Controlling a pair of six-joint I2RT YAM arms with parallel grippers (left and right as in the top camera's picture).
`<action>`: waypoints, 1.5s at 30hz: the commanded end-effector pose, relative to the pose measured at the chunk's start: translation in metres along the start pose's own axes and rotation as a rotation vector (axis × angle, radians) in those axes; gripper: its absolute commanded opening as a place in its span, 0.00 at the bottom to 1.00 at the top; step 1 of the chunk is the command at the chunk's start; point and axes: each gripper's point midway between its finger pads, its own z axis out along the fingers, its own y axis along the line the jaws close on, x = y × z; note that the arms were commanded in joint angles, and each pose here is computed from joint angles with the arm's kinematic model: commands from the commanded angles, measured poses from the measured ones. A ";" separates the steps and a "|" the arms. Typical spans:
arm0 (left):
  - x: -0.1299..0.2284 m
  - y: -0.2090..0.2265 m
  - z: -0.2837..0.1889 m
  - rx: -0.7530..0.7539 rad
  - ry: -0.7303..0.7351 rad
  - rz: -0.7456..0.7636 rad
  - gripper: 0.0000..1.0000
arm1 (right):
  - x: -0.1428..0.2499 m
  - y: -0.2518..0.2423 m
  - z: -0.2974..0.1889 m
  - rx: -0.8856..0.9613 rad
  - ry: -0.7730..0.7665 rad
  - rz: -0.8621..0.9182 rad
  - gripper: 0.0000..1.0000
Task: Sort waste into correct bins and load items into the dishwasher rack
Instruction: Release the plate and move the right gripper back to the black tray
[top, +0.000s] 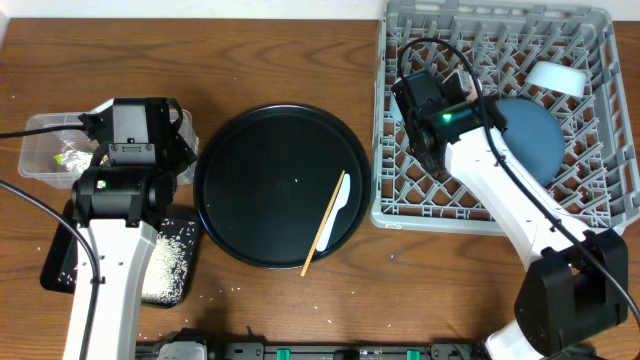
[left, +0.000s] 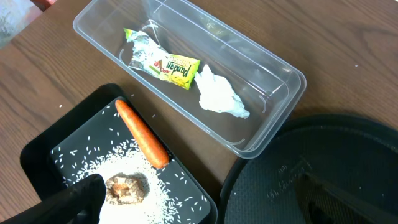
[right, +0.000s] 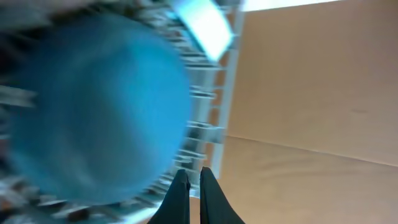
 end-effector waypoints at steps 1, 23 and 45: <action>-0.001 0.002 0.000 -0.009 -0.001 -0.018 0.98 | -0.009 0.026 -0.014 -0.202 -0.049 0.142 0.01; -0.001 0.002 0.000 -0.009 -0.001 -0.018 0.98 | -0.056 0.124 -0.215 -1.401 -0.155 0.431 0.11; -0.001 0.002 0.000 -0.009 -0.001 -0.018 0.98 | -0.058 0.213 -0.281 -1.248 -0.180 0.472 0.01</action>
